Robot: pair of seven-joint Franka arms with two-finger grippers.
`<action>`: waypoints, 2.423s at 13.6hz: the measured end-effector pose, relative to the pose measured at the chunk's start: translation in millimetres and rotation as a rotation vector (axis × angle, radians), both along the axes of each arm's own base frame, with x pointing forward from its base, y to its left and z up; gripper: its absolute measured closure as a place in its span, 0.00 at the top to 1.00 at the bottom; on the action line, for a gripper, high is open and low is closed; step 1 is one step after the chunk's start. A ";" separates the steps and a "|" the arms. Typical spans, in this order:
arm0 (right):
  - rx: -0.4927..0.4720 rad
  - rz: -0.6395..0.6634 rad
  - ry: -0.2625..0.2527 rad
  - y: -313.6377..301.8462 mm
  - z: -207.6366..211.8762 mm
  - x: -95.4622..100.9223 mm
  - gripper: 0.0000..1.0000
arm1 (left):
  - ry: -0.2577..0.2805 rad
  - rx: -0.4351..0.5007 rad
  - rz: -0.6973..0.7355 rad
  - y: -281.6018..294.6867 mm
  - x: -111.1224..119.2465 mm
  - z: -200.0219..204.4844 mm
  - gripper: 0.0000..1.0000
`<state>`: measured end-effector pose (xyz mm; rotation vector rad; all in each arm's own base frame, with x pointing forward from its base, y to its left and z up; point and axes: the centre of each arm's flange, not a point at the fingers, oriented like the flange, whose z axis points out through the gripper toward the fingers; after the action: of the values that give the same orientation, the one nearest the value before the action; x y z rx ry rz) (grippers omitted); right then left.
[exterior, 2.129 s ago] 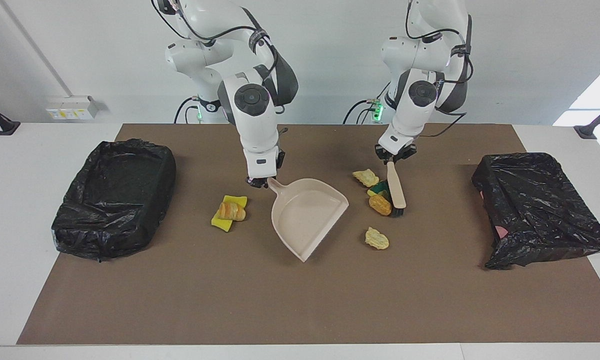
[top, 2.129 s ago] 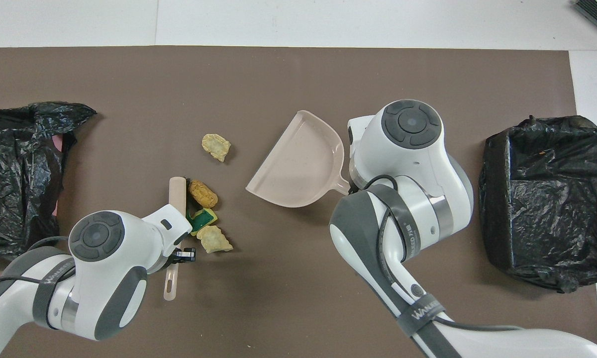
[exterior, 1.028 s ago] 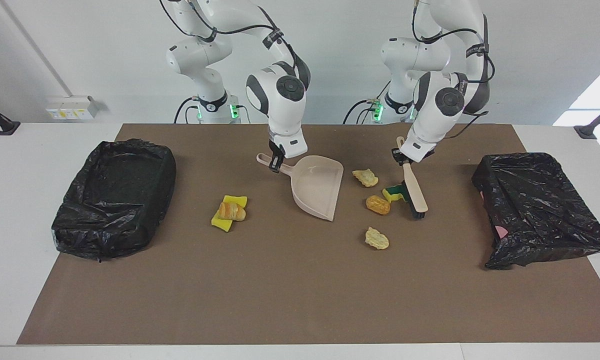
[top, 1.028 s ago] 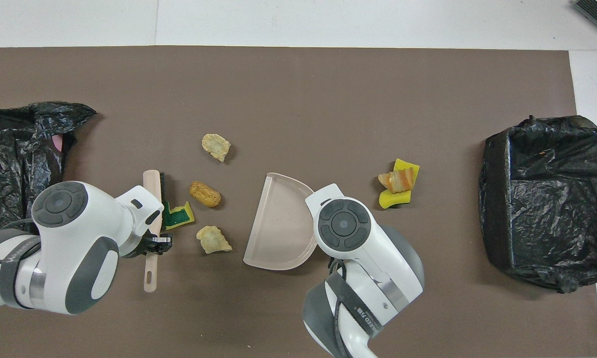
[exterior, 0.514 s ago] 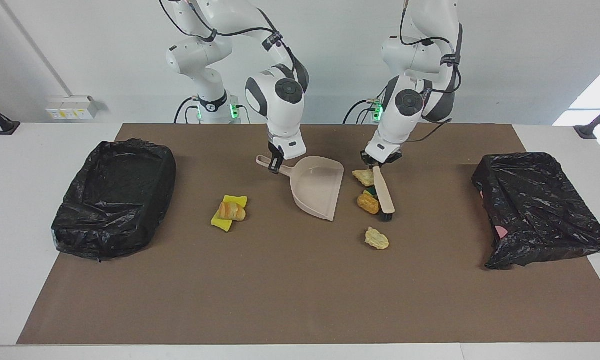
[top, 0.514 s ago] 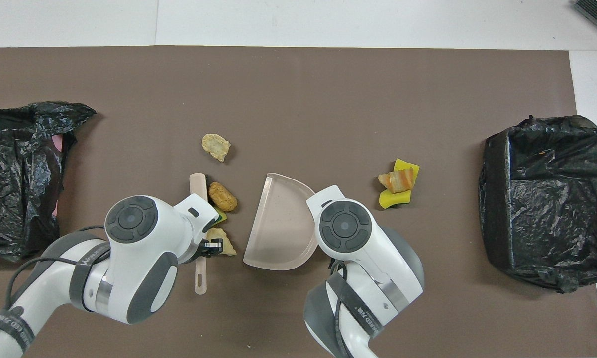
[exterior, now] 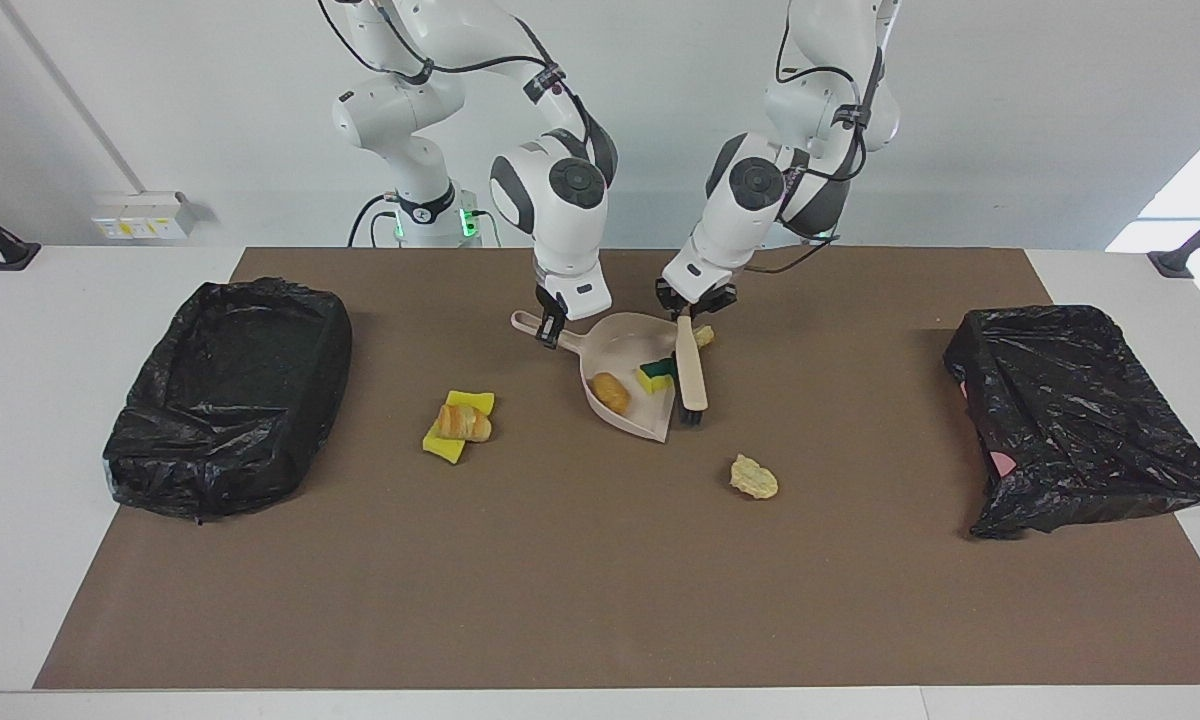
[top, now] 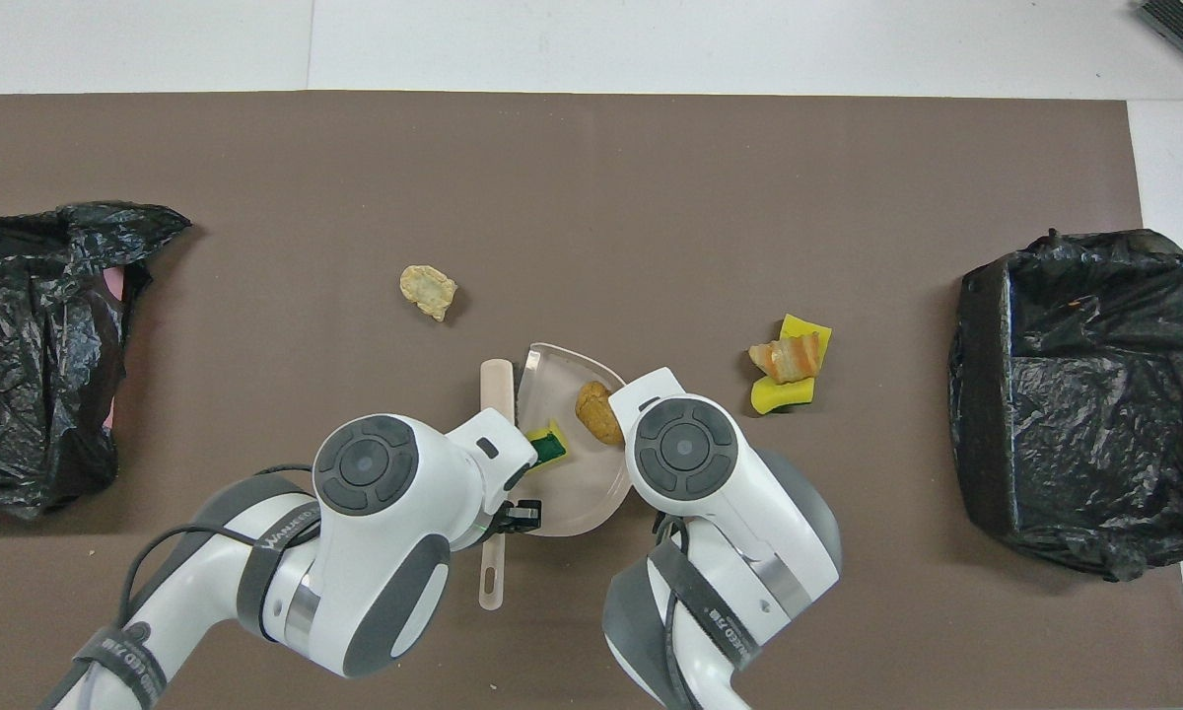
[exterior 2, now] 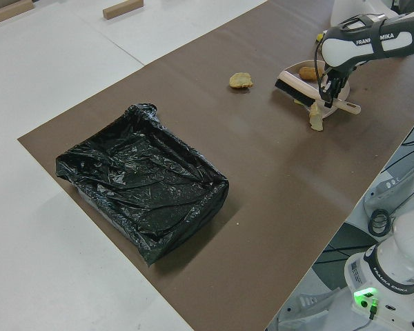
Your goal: Sweep and dump trash in bin
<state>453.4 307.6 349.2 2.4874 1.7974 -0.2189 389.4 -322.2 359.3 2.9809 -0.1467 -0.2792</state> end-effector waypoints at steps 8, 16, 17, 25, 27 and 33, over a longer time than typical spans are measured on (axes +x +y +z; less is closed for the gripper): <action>0.000 0.000 0.000 -0.1 -0.1 0.0 0.32 | -0.062 -0.006 0.041 33.6 76.9 60.9 0.26; -0.001 -0.006 0.001 -2.9 -0.7 1.4 0.32 | -0.073 0.072 -0.185 142.2 181.2 29.6 0.26; -0.001 -0.006 0.002 -3.0 -0.8 1.3 0.32 | -0.071 0.080 -0.216 148.4 187.9 21.7 0.26; -0.003 -0.007 0.004 -4.0 -2.1 1.0 0.32 | 0.042 0.083 -0.450 111.8 168.7 -19.8 0.26; -0.003 -0.007 0.005 -4.4 -2.5 0.9 0.32 | 0.079 0.090 -0.523 77.6 142.6 -18.7 0.26; -0.003 -0.008 0.005 -4.6 -2.5 0.9 0.32 | 0.200 0.086 -0.619 33.7 73.1 -5.1 0.26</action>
<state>454.3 303.0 346.6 2.4943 1.7879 -0.2286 462.6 -288.5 354.2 2.8786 -1.0566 -0.6563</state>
